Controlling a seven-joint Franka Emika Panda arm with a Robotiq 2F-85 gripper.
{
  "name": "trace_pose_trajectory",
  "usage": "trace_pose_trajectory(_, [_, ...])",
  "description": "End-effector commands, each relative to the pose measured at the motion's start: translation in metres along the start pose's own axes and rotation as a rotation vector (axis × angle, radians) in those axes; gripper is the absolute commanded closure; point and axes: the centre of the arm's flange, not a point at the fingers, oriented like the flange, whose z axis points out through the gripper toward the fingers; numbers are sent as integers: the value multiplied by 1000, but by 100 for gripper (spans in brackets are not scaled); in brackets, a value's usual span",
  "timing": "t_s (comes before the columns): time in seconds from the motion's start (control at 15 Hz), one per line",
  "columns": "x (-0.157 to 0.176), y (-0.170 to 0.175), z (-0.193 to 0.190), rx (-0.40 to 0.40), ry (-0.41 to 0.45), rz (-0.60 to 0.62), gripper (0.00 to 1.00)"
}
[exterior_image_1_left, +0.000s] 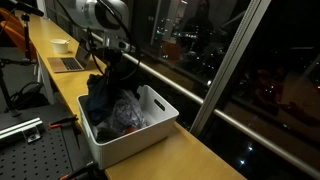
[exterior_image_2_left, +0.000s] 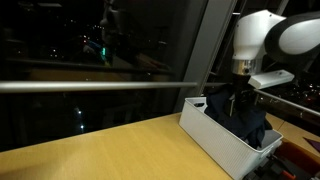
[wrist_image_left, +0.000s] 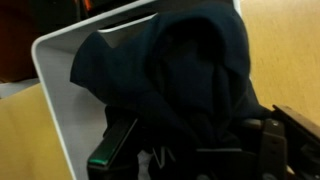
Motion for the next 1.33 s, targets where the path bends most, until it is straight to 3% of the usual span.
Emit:
trace_pose_trajectory(0.0, [-27, -13, -96, -125, 84, 16, 100])
trace_pose_trajectory(0.4, [-84, -68, -238, -233, 246, -50, 100])
trace_pose_trajectory(0.73, [-143, -121, -334, -300, 382, -135, 100])
trace_pose_trajectory(1.0, [-183, -161, -385, -360, 468, -175, 100])
trace_pose_trajectory(1.27, [-198, -215, -398, -339, 489, -256, 100])
